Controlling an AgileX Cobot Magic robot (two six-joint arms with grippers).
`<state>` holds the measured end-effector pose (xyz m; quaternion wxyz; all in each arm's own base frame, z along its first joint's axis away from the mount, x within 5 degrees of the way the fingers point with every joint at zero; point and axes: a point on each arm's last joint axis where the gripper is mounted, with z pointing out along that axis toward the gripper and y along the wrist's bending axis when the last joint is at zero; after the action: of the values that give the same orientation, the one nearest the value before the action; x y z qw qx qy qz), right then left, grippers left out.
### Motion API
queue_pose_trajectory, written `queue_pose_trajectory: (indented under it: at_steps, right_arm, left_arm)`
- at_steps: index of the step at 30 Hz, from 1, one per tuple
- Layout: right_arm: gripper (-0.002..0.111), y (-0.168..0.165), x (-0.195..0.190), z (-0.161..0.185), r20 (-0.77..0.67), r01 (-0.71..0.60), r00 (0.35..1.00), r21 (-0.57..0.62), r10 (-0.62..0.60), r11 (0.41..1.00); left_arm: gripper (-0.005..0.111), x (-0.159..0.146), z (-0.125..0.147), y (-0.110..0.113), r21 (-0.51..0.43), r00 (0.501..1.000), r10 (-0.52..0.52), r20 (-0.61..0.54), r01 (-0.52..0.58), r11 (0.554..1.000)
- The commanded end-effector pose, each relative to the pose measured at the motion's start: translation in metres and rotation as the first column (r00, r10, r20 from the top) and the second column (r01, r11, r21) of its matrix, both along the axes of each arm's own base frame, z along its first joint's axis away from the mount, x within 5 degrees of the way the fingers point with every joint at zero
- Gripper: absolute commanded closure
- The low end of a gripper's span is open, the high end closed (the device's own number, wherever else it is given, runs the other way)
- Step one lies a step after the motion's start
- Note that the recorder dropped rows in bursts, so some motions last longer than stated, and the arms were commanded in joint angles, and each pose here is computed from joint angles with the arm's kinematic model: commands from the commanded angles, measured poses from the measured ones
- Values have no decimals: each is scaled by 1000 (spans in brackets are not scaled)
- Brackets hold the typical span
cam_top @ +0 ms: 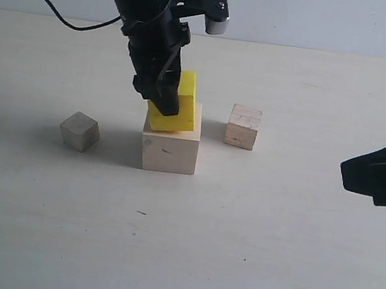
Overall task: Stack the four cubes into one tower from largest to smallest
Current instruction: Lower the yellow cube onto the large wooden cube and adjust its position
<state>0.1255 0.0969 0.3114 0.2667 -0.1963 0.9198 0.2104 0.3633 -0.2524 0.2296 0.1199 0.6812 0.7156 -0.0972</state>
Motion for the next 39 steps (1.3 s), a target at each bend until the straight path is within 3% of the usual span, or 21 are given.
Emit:
queue_pose_trajectory:
  at_steps: [1, 39]
  right_arm:
    - [108, 0, 0, -1, 8, -8, 1000, -1, 8, 1000]
    - [108, 0, -1, -2, 5, -9, 1000, -3, 9, 1000]
  left_arm:
    - [31, 0, 5, -4, -41, 1000, 16, 2, -15, 999]
    - [31, 3, 4, 3, 30, 999, 0, 37, -1, 1000]
